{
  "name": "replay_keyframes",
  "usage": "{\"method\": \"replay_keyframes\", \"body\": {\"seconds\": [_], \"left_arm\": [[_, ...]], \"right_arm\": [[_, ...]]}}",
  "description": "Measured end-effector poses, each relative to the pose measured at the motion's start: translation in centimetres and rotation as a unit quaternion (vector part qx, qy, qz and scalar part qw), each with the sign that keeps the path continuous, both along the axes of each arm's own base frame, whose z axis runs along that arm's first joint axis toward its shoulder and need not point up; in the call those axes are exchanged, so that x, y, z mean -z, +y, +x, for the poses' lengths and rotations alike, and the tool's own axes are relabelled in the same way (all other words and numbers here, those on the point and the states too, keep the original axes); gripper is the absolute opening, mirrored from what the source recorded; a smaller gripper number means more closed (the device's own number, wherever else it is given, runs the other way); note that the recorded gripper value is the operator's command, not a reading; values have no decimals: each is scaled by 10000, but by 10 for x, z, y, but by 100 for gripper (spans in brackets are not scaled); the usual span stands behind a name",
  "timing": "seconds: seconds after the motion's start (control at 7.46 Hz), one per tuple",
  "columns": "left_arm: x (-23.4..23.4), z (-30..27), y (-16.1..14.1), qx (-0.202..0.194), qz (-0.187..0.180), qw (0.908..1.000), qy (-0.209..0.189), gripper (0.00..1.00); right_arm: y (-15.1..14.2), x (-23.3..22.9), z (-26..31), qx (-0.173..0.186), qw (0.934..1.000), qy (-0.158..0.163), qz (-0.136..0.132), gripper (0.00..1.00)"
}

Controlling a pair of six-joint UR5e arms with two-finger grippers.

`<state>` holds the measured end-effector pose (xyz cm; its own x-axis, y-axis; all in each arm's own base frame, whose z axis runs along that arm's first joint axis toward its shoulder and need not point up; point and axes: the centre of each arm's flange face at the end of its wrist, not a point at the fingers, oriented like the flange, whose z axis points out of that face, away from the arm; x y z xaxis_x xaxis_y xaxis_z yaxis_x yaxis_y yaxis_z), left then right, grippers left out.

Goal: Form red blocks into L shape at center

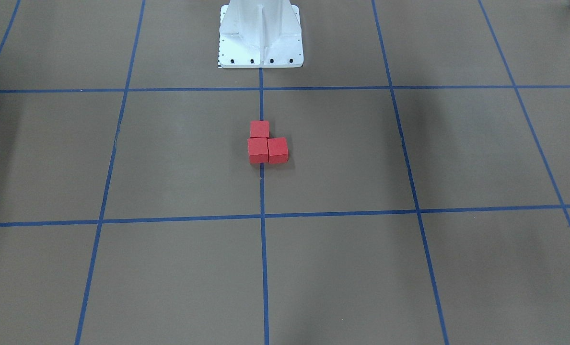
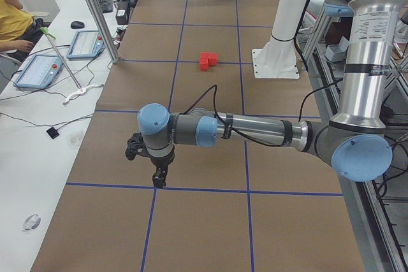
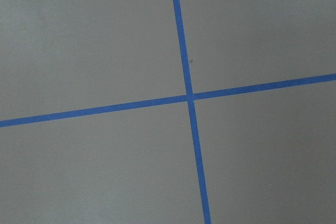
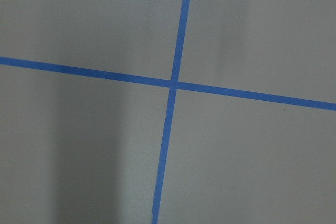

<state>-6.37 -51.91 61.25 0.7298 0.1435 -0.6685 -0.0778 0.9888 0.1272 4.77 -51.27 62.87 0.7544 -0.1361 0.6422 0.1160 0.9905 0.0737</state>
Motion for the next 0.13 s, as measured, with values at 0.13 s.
{"method": "replay_keyframes", "body": {"seconds": [0.13], "left_arm": [[0,0,0,0,-2,10000,0,100]], "right_arm": [[0,0,0,-5,10000,0,-6,99]]}}
